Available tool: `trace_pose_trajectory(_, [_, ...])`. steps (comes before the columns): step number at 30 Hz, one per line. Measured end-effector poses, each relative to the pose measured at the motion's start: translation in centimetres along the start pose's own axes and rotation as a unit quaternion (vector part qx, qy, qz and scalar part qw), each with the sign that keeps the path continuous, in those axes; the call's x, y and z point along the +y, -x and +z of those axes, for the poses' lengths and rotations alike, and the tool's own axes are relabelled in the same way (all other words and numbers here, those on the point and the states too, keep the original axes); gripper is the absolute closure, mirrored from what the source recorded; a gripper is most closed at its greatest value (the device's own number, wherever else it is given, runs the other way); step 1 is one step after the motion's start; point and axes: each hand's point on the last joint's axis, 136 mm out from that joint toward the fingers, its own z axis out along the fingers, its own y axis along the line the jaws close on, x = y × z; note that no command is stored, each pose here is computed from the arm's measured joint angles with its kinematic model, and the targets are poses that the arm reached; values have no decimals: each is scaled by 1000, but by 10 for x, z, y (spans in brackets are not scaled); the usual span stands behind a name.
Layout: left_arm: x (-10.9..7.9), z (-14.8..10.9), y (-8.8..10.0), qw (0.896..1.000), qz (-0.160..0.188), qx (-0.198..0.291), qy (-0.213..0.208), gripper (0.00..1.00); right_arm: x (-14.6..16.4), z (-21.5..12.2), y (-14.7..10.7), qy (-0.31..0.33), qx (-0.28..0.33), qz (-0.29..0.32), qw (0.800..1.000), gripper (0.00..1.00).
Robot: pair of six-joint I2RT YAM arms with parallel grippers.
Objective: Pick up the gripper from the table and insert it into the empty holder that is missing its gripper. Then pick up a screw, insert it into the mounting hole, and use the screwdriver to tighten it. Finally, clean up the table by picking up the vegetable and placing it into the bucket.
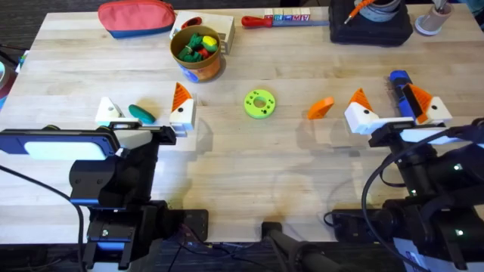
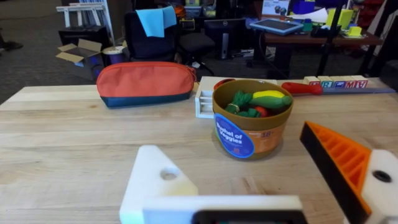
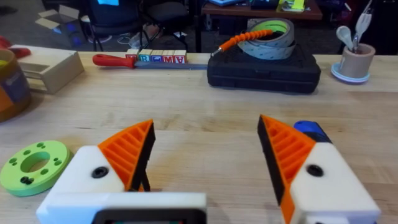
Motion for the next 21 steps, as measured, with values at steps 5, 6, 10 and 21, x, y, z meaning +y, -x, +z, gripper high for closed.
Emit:
trace_pose_trajectory(5, [0,0,0,1000,1,1,0,13,0,0,0,0,0,0,1000,10])
trace_pose_trajectory(6, [0,0,-1,1000,1,2,0,13,0,0,0,0,0,0,1000,10])
trace_pose_trajectory(10, [0,0,-6,1000,1,12,1,13,0,0,0,-1,0,-1,1000,10])
trace_pose_trajectory(21, [30,-28,40,991,-67,73,94,15,-5,-13,5,-16,91,2,996,10])
